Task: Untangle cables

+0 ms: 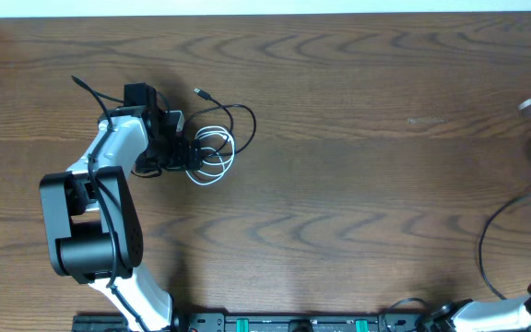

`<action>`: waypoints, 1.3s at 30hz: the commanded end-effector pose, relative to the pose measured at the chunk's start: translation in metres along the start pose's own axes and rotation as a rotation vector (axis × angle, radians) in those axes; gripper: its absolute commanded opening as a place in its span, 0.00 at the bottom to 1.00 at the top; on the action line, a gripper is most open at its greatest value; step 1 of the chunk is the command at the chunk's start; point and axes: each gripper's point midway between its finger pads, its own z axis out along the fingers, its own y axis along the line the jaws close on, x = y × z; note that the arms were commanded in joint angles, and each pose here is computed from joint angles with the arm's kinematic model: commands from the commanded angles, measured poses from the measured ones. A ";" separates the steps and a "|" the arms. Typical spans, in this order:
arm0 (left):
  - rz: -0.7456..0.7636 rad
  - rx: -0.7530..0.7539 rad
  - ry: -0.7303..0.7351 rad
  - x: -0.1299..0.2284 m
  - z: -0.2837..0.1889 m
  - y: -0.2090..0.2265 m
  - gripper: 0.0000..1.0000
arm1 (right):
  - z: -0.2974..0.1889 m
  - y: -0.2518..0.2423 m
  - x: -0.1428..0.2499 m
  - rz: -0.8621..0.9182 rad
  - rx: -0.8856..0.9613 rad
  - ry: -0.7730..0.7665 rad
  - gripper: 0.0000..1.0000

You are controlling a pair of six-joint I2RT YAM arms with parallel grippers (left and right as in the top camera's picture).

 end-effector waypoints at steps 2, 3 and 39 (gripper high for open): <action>-0.017 0.006 0.020 0.005 0.005 0.000 0.98 | 0.011 -0.006 0.012 0.010 0.024 0.053 0.92; -0.017 0.006 0.020 0.005 0.005 0.000 0.98 | 0.012 -0.005 0.012 0.014 0.019 0.054 0.93; -0.017 0.007 0.020 0.004 0.005 0.000 0.98 | 0.002 0.185 0.169 -0.040 -0.169 0.772 0.99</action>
